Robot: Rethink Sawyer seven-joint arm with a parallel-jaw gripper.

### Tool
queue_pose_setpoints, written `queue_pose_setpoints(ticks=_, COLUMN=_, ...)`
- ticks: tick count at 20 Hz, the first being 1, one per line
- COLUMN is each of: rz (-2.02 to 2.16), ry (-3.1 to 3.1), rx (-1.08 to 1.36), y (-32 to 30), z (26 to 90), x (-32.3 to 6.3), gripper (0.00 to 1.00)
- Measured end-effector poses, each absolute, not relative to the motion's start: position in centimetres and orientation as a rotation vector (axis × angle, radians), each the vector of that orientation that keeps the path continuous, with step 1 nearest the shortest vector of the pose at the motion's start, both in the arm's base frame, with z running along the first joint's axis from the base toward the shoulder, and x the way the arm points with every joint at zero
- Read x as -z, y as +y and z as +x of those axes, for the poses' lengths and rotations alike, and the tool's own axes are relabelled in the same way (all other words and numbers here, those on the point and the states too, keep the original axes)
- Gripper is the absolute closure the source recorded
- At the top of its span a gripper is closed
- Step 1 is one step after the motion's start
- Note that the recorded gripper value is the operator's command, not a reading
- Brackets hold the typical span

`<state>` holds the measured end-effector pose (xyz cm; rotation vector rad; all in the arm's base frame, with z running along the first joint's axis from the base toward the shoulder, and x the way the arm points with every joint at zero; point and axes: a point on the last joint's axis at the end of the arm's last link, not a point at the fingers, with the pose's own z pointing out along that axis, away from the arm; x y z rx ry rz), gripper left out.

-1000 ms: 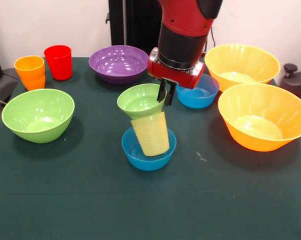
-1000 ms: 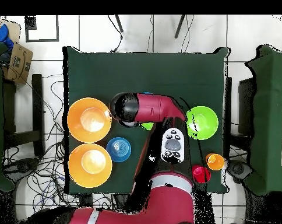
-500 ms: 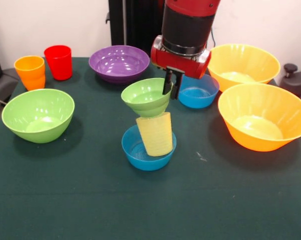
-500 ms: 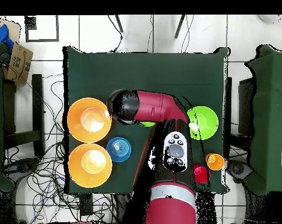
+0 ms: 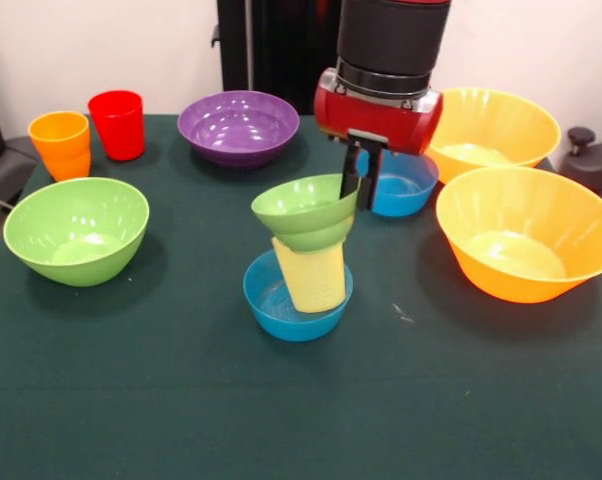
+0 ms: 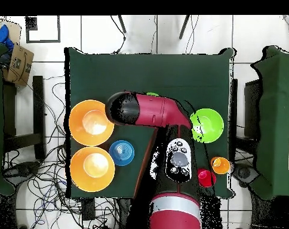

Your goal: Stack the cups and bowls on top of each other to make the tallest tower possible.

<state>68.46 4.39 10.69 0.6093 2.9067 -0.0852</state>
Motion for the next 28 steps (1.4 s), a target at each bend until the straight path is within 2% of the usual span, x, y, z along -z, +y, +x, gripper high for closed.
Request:
queue_pose_setpoints(ticks=8, rz=0.563, ry=2.872, rx=0.089, y=5.7, z=68.6, x=-10.0, gripper=1.0)
queue_pose_setpoints(ticks=18, rz=0.512, ry=3.008, rx=0.216, y=8.1, z=66.7, x=-9.5, gripper=1.0)
queue_pose_setpoints(ticks=28, rz=0.553, ry=3.047, rx=0.241, y=6.9, z=65.0, x=-9.8, gripper=1.0)
